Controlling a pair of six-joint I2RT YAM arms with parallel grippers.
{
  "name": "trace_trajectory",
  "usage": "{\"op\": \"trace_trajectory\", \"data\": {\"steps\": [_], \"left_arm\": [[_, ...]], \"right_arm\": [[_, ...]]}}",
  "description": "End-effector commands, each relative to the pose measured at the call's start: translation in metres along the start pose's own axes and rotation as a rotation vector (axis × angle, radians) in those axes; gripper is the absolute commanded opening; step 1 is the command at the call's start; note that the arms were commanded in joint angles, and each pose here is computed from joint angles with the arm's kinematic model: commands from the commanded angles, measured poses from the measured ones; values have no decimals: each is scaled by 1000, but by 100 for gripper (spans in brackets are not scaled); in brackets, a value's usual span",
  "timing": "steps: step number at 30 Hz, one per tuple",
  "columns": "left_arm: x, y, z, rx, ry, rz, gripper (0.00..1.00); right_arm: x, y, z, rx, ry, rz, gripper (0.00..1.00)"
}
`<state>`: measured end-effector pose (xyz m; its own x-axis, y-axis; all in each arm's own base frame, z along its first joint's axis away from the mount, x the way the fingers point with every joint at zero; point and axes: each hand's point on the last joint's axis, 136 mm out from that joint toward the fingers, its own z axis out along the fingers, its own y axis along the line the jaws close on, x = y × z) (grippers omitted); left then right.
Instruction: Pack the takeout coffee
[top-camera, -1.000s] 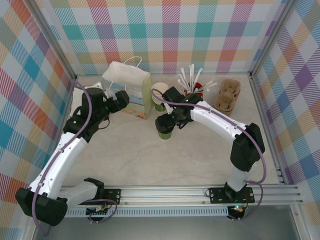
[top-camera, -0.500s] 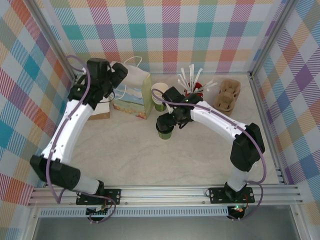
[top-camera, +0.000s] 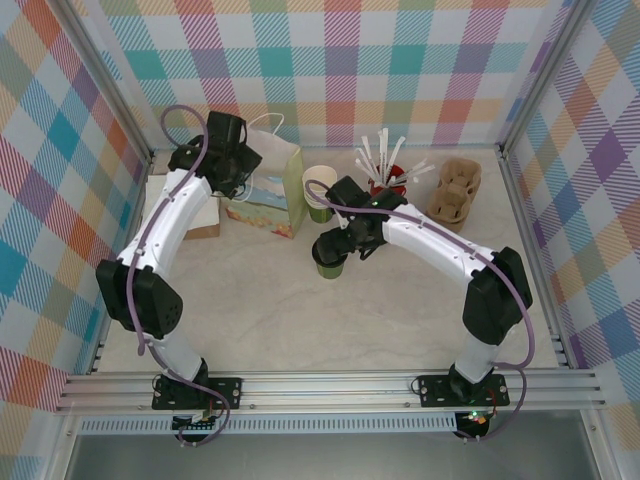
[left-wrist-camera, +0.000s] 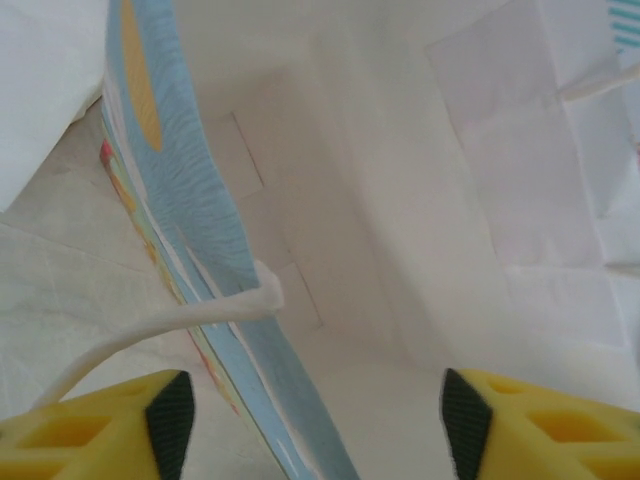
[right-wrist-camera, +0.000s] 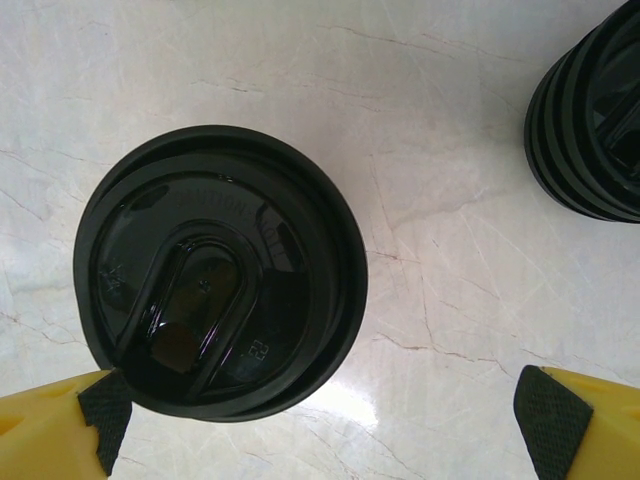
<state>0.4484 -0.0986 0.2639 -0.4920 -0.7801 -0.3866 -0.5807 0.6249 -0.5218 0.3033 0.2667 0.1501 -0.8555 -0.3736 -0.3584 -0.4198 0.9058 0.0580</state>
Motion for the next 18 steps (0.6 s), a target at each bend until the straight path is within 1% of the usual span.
{"op": "trace_trajectory", "data": {"steps": [1,8,13,16,18], "left_arm": [[-8,-3,-2,6,-9,5,58],[-12,1,-10,1,-29,25,31],[-16,-1,-22,26,-46,40,9],[-19,-2,-33,41,-63,59,2],[-21,-2,-41,50,-76,79,2]], "right_arm": [[4,-5,-13,23,-15,12,100],[0,-22,-30,18,-59,39,100],[-2,-37,-39,14,-80,73,100],[-2,-47,-44,11,-93,98,100],[-3,-55,-48,7,-102,120,100]]}}
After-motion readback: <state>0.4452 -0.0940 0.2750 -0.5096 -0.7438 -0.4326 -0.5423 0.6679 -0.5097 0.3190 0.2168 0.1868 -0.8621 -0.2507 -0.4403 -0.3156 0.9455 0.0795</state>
